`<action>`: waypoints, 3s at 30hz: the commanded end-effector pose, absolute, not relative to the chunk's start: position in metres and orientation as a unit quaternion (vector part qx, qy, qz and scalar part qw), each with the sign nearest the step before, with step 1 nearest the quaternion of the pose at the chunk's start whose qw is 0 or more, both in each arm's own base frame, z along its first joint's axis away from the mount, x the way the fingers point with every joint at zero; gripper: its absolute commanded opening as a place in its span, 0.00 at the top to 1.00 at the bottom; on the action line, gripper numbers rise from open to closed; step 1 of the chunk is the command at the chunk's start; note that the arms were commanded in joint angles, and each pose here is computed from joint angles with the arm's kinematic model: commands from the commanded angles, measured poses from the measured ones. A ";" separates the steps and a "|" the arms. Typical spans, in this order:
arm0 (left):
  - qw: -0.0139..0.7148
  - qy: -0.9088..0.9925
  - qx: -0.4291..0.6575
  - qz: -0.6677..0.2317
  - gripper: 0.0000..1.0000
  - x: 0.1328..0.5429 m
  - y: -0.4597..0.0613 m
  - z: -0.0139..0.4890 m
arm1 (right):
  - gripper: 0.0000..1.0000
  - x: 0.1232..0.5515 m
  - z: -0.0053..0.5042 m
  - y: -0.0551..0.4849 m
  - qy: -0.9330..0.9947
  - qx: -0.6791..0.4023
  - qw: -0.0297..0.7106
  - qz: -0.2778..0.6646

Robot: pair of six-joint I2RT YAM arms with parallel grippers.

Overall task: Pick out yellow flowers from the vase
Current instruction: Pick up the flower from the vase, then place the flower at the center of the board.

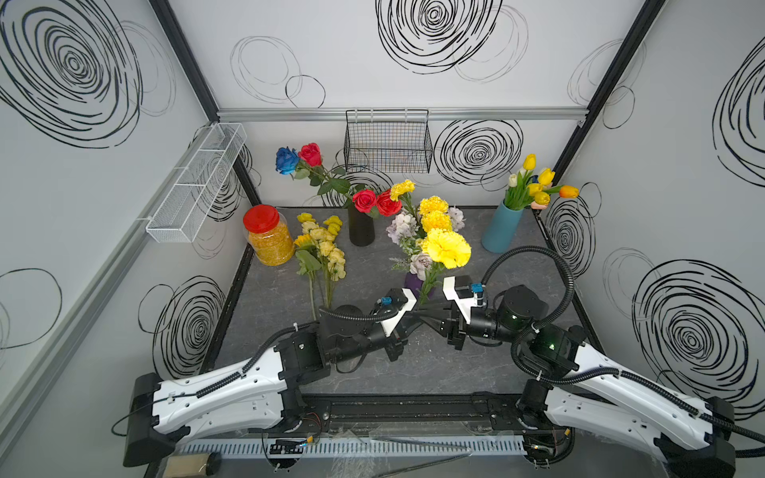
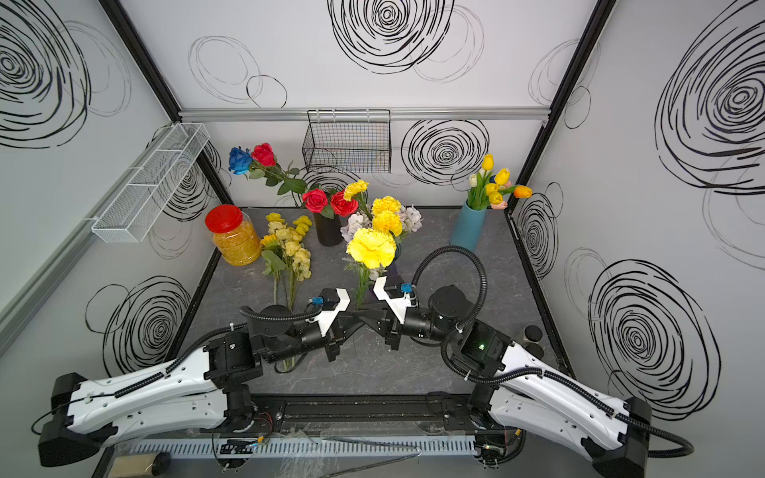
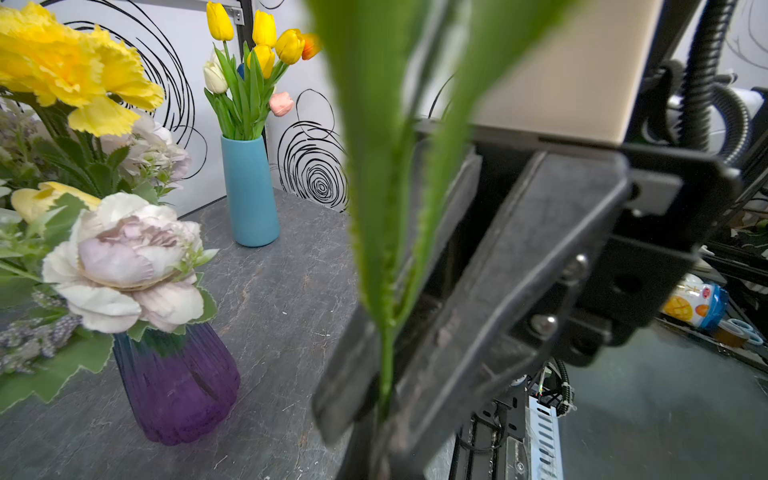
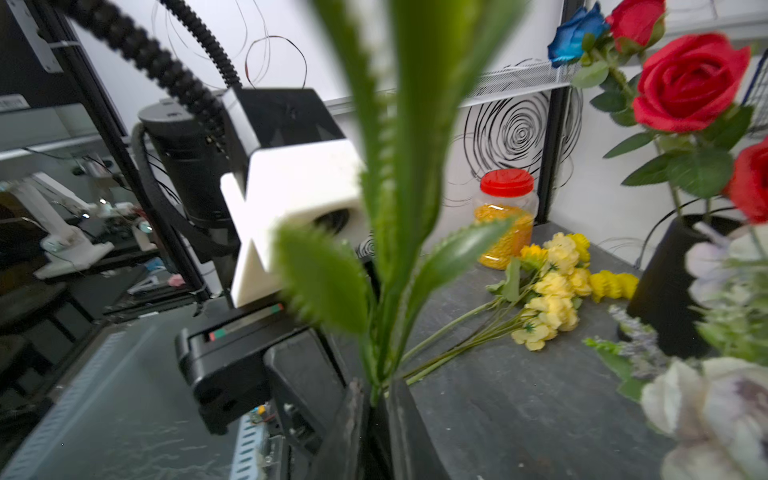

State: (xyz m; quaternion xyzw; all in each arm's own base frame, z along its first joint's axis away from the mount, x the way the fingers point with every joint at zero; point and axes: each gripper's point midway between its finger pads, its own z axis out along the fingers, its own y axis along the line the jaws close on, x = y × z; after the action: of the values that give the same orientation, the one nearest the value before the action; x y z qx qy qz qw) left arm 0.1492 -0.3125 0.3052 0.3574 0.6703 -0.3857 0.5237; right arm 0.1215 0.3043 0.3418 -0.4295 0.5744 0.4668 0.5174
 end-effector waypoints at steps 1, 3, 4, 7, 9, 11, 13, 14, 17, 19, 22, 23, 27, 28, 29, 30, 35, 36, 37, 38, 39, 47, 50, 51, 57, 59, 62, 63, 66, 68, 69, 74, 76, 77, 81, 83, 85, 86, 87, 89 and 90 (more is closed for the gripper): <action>0.545 0.685 0.317 -0.365 1.00 0.161 -0.298 0.311 | 0.66 0.126 0.347 0.301 0.566 -0.423 0.543 0.454; 0.542 0.707 0.291 -0.348 1.00 0.169 -0.284 0.303 | 0.57 0.131 0.345 0.297 0.574 -0.411 0.554 0.441; 0.539 0.718 0.277 -0.344 1.00 0.171 -0.277 0.298 | 0.52 0.135 0.345 0.293 0.579 -0.403 0.562 0.431; 0.517 0.757 0.232 -0.325 1.00 0.176 -0.253 0.275 | 0.44 0.146 0.340 0.279 0.599 -0.376 0.583 0.401; 0.496 0.785 0.207 -0.308 1.00 0.177 -0.237 0.256 | 0.42 0.153 0.339 0.268 0.605 -0.355 0.602 0.380; 0.472 0.816 0.169 -0.288 1.00 0.179 -0.218 0.234 | 0.40 0.158 0.339 0.257 0.608 -0.336 0.621 0.363; 0.454 0.836 0.129 -0.279 1.00 0.180 -0.202 0.215 | 0.39 0.161 0.341 0.249 0.606 -0.323 0.636 0.352; 0.443 0.845 0.109 -0.278 1.00 0.180 -0.195 0.206 | 0.39 0.163 0.341 0.246 0.607 -0.316 0.642 0.346; 0.414 0.861 0.050 -0.293 1.00 0.182 -0.181 0.180 | 0.39 0.170 0.341 0.240 0.613 -0.300 0.651 0.333; 0.397 0.863 0.019 -0.311 1.00 0.184 -0.177 0.167 | 0.40 0.174 0.340 0.239 0.617 -0.295 0.652 0.327; 0.366 0.869 -0.016 -0.331 1.00 0.189 -0.173 0.146 | 0.40 0.176 0.338 0.239 0.620 -0.292 0.651 0.326; 0.355 0.873 -0.025 -0.333 1.00 0.193 -0.172 0.139 | 0.40 0.176 0.337 0.239 0.620 -0.291 0.651 0.327; 0.321 0.883 -0.040 -0.340 1.00 0.206 -0.167 0.122 | 0.40 0.174 0.335 0.241 0.620 -0.296 0.647 0.332; 0.313 0.885 -0.047 -0.341 1.00 0.211 -0.166 0.119 | 0.40 0.175 0.334 0.240 0.621 -0.295 0.646 0.331; 0.304 0.889 -0.054 -0.337 1.00 0.217 -0.164 0.115 | 0.40 0.176 0.333 0.240 0.625 -0.293 0.644 0.330; 0.298 0.893 -0.058 -0.331 1.00 0.221 -0.163 0.112 | 0.40 0.176 0.332 0.238 0.627 -0.290 0.644 0.328; 0.256 0.910 -0.055 -0.320 1.00 0.238 -0.170 0.093 | 0.40 0.176 0.330 0.229 0.629 -0.274 0.651 0.326; 0.245 0.916 -0.052 -0.313 1.00 0.239 -0.171 0.087 | 0.40 0.174 0.331 0.227 0.625 -0.273 0.654 0.328; 0.236 0.920 -0.046 -0.311 1.00 0.241 -0.173 0.083 | 0.40 0.173 0.332 0.224 0.622 -0.271 0.657 0.329; 0.228 0.922 -0.042 -0.310 1.00 0.244 -0.175 0.080 | 0.40 0.172 0.333 0.221 0.620 -0.268 0.660 0.329; 0.223 0.922 -0.038 -0.313 1.00 0.246 -0.179 0.079 | 0.39 0.171 0.333 0.219 0.619 -0.266 0.662 0.328; 0.192 0.937 -0.032 -0.292 1.00 0.264 -0.188 0.059 | 0.39 0.169 0.327 0.209 0.622 -0.260 0.665 0.321; 0.173 0.945 -0.032 -0.277 0.95 0.264 -0.187 0.045 | 0.38 0.168 0.327 0.207 0.620 -0.262 0.669 0.316; 0.165 0.948 -0.031 -0.272 0.95 0.263 -0.186 0.040 | 0.38 0.168 0.327 0.206 0.619 -0.264 0.670 0.314; 0.153 0.951 -0.032 -0.267 0.85 0.262 -0.185 0.029 | 0.38 0.173 0.323 0.201 0.628 -0.256 0.673 0.294; 0.156 0.952 -0.032 -0.261 0.79 0.262 -0.182 0.029 | 0.38 0.174 0.320 0.200 0.632 -0.255 0.672 0.292; 0.164 0.951 -0.037 -0.258 0.73 0.263 -0.178 0.032 | 0.38 0.174 0.318 0.200 0.633 -0.253 0.671 0.293; 0.167 0.951 -0.038 -0.257 0.72 0.263 -0.177 0.033 | 0.38 0.175 0.319 0.199 0.633 -0.251 0.672 0.292; 0.179 0.951 -0.043 -0.249 0.69 0.264 -0.171 0.038 | 0.39 0.176 0.321 0.198 0.632 -0.247 0.675 0.291; 0.196 0.950 -0.043 -0.238 0.66 0.266 -0.166 0.047 | 0.39 0.178 0.320 0.197 0.636 -0.242 0.675 0.286; 0.210 0.949 -0.043 -0.231 0.65 0.268 -0.163 0.055 | 0.39 0.180 0.319 0.195 0.641 -0.238 0.674 0.280; 0.375 0.906 0.008 -0.198 0.56 0.275 -0.166 0.156 | 0.39 0.188 0.315 0.182 0.653 -0.209 0.681 0.256; 0.468 0.857 0.057 -0.207 0.48 0.264 -0.187 0.220 | 0.39 0.189 0.316 0.177 0.651 -0.200 0.687 0.252; 0.499 0.835 0.079 -0.220 0.47 0.258 -0.198 0.246 | 0.39 0.189 0.317 0.175 0.649 -0.198 0.691 0.249; 0.556 0.777 0.145 -0.257 0.46 0.239 -0.239 0.317 | 0.40 0.191 0.325 0.170 0.642 -0.197 0.703 0.237; 0.558 0.757 0.176 -0.291 0.47 0.231 -0.269 0.337 | 0.40 0.191 0.329 0.169 0.640 -0.197 0.705 0.234; 0.552 0.733 0.227 -0.326 0.48 0.213 -0.309 0.352 | 0.41 0.191 0.332 0.167 0.637 -0.196 0.707 0.236; 0.554 0.720 0.248 -0.335 0.48 0.204 -0.324 0.359 | 0.41 0.190 0.332 0.167 0.637 -0.195 0.707 0.238; 0.556 0.706 0.272 -0.344 0.47 0.193 -0.343 0.364 | 0.41 0.189 0.332 0.166 0.636 -0.193 0.708 0.240; 0.555 0.688 0.295 -0.363 0.45 0.179 -0.371 0.369 | 0.42 0.188 0.333 0.161 0.633 -0.186 0.712 0.240; 0.548 0.691 0.293 -0.369 0.46 0.180 -0.382 0.369 | 0.42 0.187 0.333 0.159 0.632 -0.184 0.714 0.241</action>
State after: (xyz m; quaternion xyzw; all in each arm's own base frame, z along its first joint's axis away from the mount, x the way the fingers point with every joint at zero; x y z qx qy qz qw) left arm 0.1872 -0.3577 0.3472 0.2746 0.7252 -0.3506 0.5252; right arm 0.1888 0.1691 0.3222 -0.1994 0.6440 0.2419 0.6979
